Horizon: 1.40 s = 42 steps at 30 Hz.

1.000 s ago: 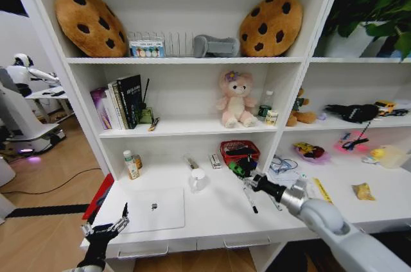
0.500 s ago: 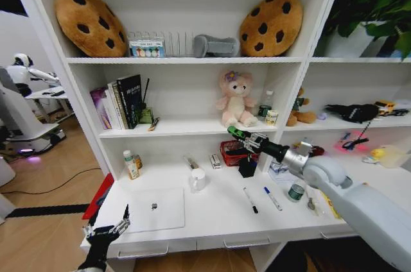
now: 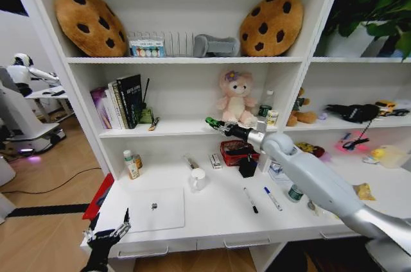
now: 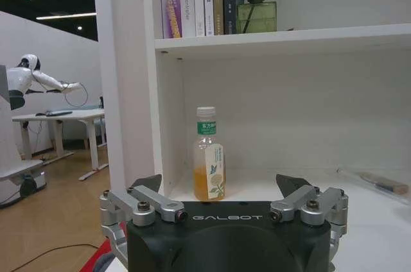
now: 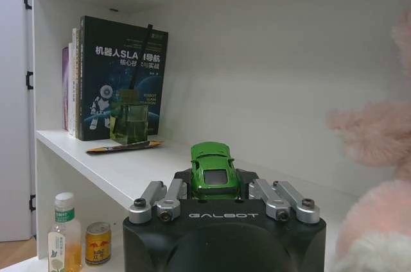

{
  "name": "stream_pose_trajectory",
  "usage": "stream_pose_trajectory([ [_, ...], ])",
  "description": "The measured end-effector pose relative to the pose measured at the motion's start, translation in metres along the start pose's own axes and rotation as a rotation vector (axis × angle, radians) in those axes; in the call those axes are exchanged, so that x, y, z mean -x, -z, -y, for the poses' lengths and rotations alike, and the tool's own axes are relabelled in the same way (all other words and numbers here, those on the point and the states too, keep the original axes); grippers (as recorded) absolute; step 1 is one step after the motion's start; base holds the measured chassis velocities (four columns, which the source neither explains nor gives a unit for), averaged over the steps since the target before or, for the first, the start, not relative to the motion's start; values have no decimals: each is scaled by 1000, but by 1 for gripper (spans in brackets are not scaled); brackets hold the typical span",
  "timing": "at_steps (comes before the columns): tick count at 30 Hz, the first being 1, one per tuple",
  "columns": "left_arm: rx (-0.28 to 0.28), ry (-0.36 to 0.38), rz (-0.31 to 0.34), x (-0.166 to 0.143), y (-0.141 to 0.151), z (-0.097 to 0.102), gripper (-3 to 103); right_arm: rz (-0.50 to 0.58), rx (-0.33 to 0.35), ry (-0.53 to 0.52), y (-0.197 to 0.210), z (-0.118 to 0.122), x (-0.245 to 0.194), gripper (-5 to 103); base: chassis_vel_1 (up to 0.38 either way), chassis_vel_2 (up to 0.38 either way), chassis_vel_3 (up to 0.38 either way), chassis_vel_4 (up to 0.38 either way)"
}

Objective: Organize the objects on the table.

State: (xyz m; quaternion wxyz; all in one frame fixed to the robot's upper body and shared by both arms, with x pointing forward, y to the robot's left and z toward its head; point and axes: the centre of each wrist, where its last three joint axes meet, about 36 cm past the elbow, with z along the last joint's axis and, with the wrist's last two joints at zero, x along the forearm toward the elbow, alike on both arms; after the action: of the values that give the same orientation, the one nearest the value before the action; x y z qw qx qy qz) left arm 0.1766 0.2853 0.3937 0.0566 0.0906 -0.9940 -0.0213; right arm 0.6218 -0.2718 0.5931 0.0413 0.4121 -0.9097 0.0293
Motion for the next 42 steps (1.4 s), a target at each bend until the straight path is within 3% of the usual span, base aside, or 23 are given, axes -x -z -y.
stream_pose_trajectory([
  [8,-8,8,0,3,-7,1,100,-108,-5,103,14,16,31,36,0,0,0,0],
  [21,-38,6,8,11,-20,11,100,-192,-15,97,31,43,57,36,0,0,0,0],
  [42,-38,10,18,12,-17,9,99,-219,-45,133,33,30,88,33,0,0,0,0],
])
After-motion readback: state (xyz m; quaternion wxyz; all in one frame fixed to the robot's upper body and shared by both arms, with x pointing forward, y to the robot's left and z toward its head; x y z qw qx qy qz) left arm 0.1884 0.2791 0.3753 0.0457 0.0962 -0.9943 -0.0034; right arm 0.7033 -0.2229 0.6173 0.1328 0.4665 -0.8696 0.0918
